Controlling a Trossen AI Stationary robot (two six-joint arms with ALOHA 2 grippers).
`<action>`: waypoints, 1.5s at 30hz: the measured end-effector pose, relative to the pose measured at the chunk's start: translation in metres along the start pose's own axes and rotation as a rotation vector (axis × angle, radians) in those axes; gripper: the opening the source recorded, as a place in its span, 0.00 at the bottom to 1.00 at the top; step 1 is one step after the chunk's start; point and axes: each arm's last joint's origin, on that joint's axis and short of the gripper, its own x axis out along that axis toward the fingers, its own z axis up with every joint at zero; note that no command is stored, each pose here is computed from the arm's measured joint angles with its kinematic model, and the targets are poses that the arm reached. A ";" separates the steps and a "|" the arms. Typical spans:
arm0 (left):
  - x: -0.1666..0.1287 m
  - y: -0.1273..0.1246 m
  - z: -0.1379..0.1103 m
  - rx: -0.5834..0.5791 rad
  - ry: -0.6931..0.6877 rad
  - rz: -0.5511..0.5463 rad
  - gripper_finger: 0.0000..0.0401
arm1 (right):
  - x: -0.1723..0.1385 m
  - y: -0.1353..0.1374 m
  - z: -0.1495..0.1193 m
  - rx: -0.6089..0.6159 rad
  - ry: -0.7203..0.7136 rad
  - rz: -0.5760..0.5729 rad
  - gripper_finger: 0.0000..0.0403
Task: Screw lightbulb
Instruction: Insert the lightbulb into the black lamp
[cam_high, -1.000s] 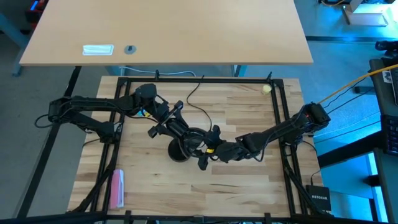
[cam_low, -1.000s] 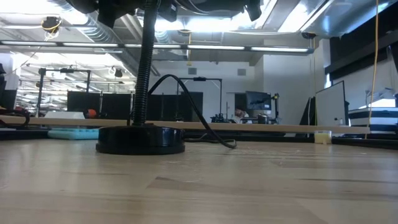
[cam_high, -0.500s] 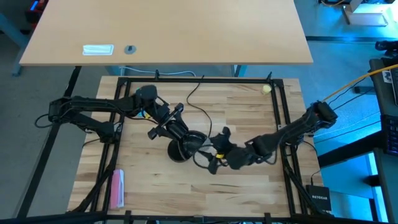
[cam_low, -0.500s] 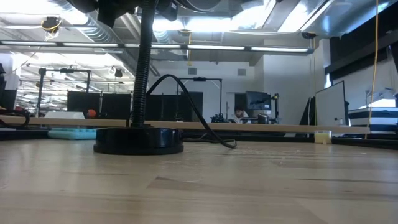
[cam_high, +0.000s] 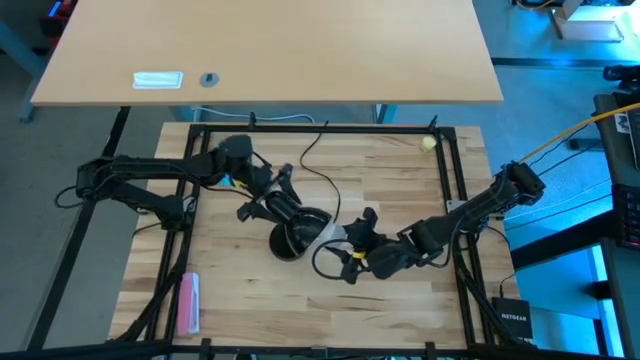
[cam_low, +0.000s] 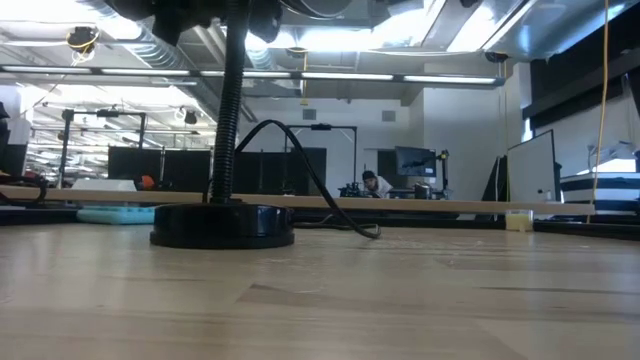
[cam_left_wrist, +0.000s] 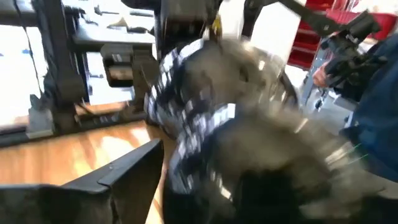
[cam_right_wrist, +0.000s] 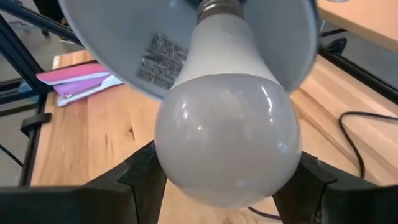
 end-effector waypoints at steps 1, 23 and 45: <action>-0.004 -0.001 0.003 0.009 -0.009 0.005 0.81 | -0.002 -0.002 0.001 0.000 0.002 -0.003 0.58; -0.079 -0.068 0.001 -0.167 0.290 0.334 0.83 | -0.037 0.012 -0.020 0.130 0.243 0.177 0.58; 0.037 -0.172 -0.018 0.139 0.137 0.194 0.74 | 0.018 0.079 -0.050 0.248 0.004 0.423 0.58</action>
